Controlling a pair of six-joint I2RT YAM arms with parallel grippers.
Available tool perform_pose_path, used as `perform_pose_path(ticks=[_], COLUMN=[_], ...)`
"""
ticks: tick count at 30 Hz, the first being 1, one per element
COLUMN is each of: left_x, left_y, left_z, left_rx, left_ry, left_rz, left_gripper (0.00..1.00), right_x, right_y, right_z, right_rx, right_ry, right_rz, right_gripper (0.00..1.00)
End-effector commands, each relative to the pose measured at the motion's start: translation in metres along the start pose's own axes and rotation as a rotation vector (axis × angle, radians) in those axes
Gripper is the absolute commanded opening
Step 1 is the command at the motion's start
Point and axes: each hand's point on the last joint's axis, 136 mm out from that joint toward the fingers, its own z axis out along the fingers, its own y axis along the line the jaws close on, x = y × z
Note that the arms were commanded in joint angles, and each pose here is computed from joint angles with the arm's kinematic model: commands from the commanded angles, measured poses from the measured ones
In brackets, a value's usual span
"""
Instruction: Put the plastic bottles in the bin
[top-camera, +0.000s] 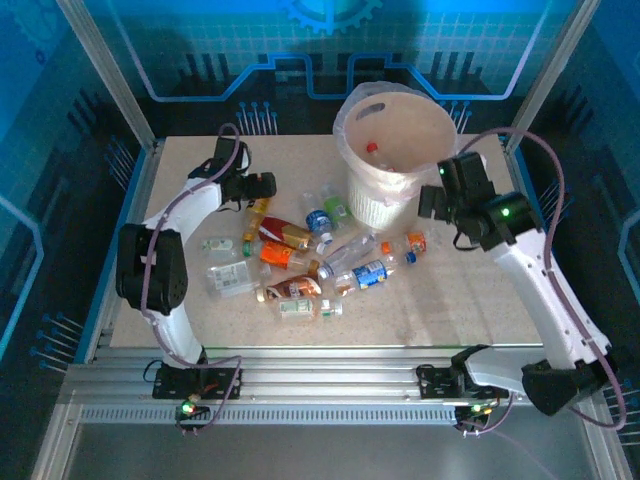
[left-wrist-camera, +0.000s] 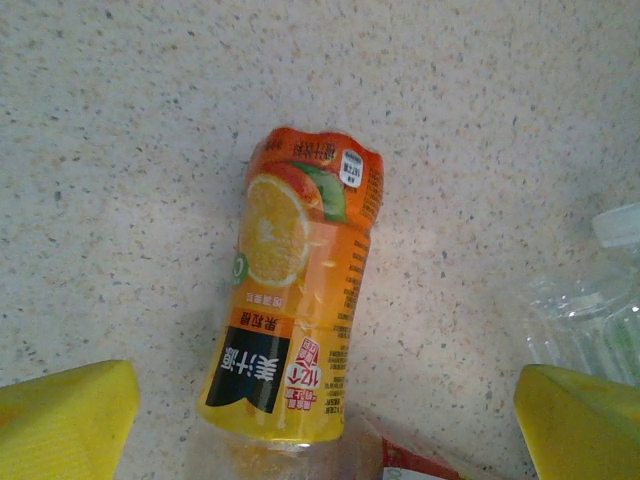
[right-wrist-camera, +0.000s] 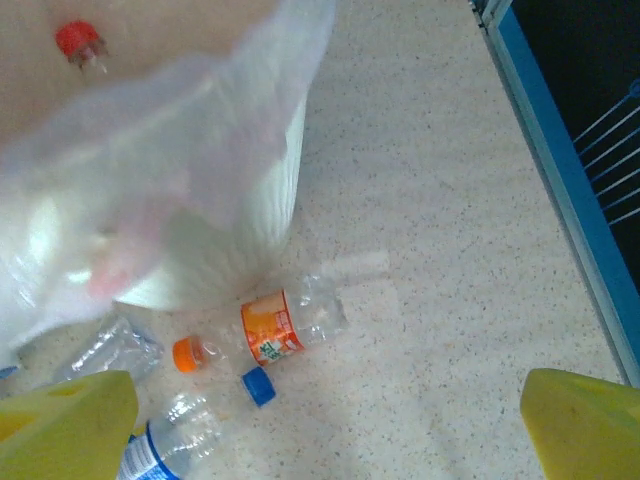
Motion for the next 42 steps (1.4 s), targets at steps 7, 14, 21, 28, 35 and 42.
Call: perform_pose_path(ticks=[7, 14, 21, 28, 35, 42], left_x=[0.007, 0.012, 0.016, 0.016, 0.011, -0.013], left_y=[0.001, 0.004, 0.008, 0.016, 0.024, 0.025], left_z=[0.036, 0.061, 0.081, 0.096, 0.105, 0.097], left_rx=[0.020, 0.010, -0.008, -0.055, -0.098, -0.114], left_ry=[0.145, 0.216, 0.252, 0.270, 0.265, 0.205], left_rz=[0.040, 0.053, 0.056, 0.060, 0.076, 0.092], left_gripper=[0.95, 0.92, 0.88, 0.84, 0.71, 0.55], right_x=[0.042, 0.050, 0.054, 0.060, 0.061, 0.061], right_y=[-0.036, -0.037, -0.038, -0.041, -0.042, -0.042], right_z=[0.017, 0.030, 0.038, 0.042, 0.041, 0.040], right_rx=[0.119, 0.135, 0.114, 0.120, 0.114, 0.104], right_ry=[0.109, 0.128, 0.132, 0.137, 0.118, 0.098], right_rz=[0.017, 0.045, 0.089, 0.099, 0.121, 0.135], right_gripper=[1.00, 1.00, 1.00, 1.00, 1.00, 1.00])
